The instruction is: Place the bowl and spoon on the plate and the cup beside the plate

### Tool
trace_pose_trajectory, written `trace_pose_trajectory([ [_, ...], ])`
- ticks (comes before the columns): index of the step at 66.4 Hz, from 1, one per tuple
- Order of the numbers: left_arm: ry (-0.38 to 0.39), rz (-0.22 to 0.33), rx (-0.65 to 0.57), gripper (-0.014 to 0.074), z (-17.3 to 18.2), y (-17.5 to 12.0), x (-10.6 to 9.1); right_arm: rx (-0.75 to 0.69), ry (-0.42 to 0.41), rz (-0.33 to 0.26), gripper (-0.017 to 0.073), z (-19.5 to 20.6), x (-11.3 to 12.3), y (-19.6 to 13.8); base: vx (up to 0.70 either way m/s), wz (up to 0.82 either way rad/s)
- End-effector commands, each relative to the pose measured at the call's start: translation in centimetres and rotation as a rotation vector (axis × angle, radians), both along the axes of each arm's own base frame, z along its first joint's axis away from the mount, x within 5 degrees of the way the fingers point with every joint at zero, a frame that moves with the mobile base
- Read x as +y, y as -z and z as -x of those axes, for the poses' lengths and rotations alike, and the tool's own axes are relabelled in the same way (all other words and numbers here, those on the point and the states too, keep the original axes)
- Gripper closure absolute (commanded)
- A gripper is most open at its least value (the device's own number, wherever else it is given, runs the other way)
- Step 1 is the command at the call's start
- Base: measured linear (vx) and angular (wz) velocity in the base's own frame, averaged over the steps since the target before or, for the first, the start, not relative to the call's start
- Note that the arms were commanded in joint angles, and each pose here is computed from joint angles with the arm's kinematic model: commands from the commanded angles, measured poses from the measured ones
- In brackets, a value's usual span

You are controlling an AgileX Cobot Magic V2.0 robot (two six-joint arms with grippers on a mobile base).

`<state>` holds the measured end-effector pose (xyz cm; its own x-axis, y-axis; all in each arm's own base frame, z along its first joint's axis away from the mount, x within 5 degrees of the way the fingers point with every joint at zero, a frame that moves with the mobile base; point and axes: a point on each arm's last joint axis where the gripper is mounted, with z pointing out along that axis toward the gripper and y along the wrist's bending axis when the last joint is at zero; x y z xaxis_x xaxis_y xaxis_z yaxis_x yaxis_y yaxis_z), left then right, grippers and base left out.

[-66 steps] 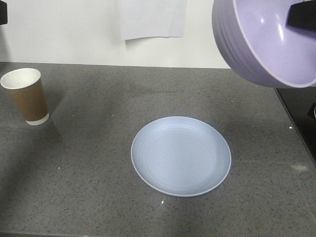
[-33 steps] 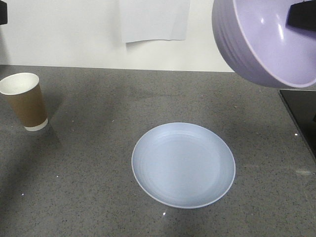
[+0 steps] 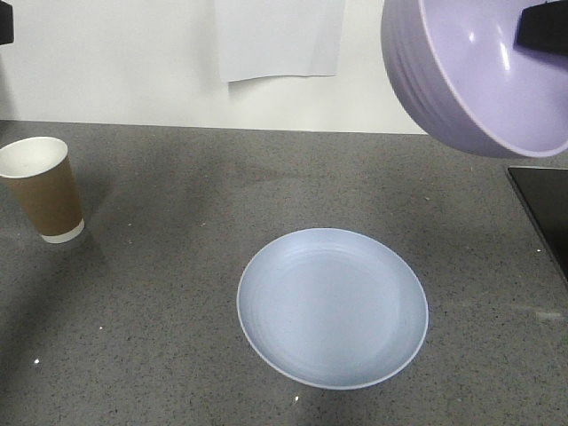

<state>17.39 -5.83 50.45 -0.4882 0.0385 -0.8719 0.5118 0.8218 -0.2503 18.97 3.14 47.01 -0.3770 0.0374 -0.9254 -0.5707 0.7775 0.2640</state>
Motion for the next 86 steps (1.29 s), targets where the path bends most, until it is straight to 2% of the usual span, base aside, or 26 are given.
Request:
trace_pose_trajectory([
  [1,0.002,0.061,-0.078,0.06,0.68,-1.45,-0.23,-0.077,0.007,-0.048,0.0565,0.61,0.22,-1.58,0.0,0.0],
  [86,0.002,0.061,-0.08,0.06,0.75,-1.48,-0.22,-0.077,0.007,-0.048,0.0565,0.61,0.22,-1.58,0.0,0.0],
])
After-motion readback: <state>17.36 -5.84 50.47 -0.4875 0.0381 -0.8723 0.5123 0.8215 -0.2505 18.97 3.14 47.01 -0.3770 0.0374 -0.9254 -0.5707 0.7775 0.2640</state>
